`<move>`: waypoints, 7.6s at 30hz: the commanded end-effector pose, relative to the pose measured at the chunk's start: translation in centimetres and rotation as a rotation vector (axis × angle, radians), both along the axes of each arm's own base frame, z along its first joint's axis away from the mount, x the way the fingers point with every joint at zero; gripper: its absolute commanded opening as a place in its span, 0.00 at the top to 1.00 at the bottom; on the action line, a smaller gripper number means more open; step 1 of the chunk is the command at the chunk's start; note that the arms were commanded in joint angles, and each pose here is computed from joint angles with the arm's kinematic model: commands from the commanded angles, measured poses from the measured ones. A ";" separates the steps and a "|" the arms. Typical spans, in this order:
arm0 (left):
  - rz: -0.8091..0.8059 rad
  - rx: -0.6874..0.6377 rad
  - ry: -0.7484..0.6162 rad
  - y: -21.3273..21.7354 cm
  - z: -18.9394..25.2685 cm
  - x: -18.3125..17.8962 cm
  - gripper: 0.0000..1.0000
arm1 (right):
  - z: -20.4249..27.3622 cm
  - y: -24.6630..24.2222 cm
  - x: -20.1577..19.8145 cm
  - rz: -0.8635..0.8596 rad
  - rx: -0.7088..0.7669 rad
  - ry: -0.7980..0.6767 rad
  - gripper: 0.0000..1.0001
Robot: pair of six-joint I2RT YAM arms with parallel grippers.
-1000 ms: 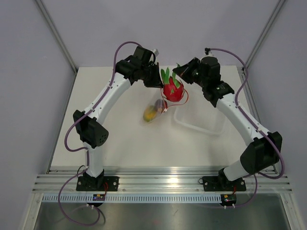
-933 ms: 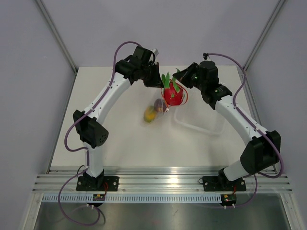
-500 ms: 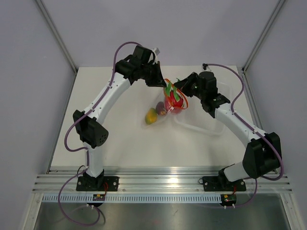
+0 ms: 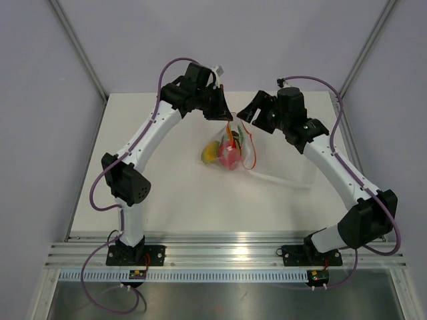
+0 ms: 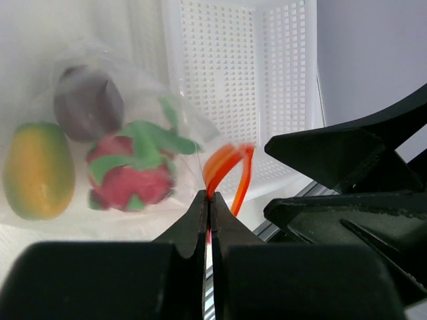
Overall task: Place the food in the zip-top bag and seal the zipper
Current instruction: Place the fake fruit in the zipper food storage bag, then place the zipper food storage bag at the center of the board, then zip the zipper food storage bag at the center of the board.
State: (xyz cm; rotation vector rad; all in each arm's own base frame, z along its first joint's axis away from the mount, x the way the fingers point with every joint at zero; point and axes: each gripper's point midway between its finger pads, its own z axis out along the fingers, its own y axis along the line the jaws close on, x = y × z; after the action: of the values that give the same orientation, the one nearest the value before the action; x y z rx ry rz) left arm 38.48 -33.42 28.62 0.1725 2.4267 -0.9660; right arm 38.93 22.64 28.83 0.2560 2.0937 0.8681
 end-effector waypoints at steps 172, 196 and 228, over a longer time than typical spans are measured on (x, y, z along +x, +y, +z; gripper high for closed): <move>-0.348 -0.088 -0.841 10.5 0.8 -6.9 0.77 | 6.9 12.2 -5.0 0.688 0.390 0.276 1.00; -0.463 -0.197 -0.879 5.7 1.2 -6.9 0.44 | 7.5 12.4 -5.2 0.728 0.392 0.271 1.00; -0.437 -0.129 -0.801 7.4 0.0 -7.8 1.00 | 2.9 7.1 -5.1 0.686 0.049 0.188 0.37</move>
State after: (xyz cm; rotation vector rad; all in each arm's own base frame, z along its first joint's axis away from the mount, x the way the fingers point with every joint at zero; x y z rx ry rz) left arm 30.25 -26.28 25.92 0.8499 1.7070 -1.0135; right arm 34.96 31.40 29.18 -0.2002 2.4699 1.5053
